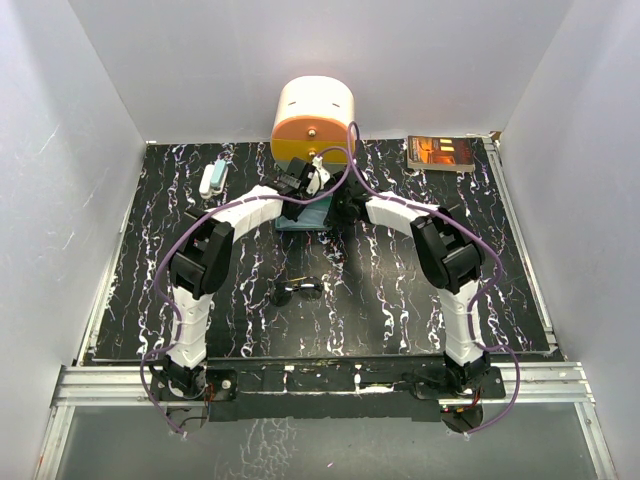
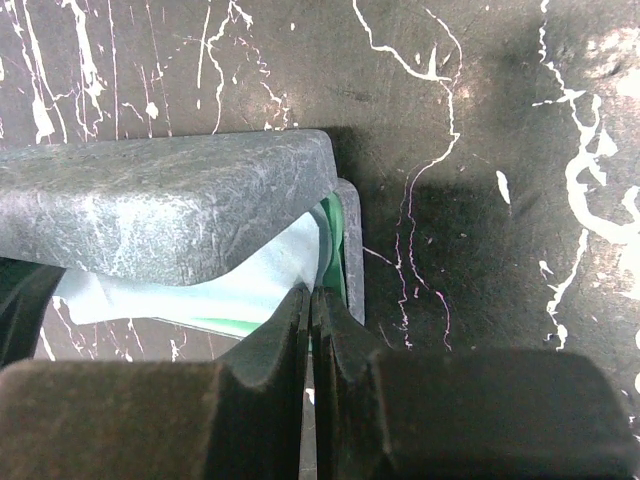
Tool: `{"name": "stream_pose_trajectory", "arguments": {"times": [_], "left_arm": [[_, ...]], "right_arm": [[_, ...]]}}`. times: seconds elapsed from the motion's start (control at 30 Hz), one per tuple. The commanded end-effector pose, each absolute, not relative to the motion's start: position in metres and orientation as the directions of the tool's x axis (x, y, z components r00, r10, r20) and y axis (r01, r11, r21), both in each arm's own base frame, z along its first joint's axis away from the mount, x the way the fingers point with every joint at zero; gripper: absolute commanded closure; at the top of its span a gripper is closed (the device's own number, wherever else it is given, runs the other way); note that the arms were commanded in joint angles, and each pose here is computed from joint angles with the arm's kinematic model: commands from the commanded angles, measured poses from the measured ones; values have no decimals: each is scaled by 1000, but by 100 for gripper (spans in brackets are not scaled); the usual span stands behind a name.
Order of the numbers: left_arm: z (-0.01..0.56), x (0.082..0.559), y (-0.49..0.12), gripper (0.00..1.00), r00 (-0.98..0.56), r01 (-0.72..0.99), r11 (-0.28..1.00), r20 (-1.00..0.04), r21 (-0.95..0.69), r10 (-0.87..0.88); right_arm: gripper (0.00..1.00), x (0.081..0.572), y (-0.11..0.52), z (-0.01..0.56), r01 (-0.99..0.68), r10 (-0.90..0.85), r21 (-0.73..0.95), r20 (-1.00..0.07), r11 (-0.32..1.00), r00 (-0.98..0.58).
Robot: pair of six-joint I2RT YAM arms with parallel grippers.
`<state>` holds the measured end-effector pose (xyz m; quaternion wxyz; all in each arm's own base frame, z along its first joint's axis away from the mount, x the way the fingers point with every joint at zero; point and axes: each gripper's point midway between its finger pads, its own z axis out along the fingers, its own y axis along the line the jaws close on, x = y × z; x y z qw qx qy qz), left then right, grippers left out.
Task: Organize the sunglasses
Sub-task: Place the glasses cleaning cloth in the sunglasses case.
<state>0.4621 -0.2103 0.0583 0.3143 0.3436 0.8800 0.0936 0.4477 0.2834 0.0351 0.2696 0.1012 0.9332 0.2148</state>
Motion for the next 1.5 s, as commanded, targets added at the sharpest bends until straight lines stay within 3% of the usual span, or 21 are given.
{"name": "stream_pose_trajectory", "arguments": {"times": [0.0,0.77,1.13,1.3,1.47], "left_arm": [[62,463,-204,100,-575,522,759,-496,390,650],[77,468,-211,97,-544,515,771,-552,375,632],[69,467,-210,81,-555,523,766,-532,374,639],[71,468,-208,72,-553,518,763,-528,388,644],[74,468,-208,71,-549,512,765,-537,389,641]], "right_arm": [[92,463,289,81,32,350,508,-544,861,-762],[92,463,294,84,13,346,513,-560,858,-752],[92,460,294,79,21,339,507,-544,862,-767],[83,456,292,74,33,336,497,-535,867,-775],[80,452,290,73,48,344,489,-538,871,-770]]}}
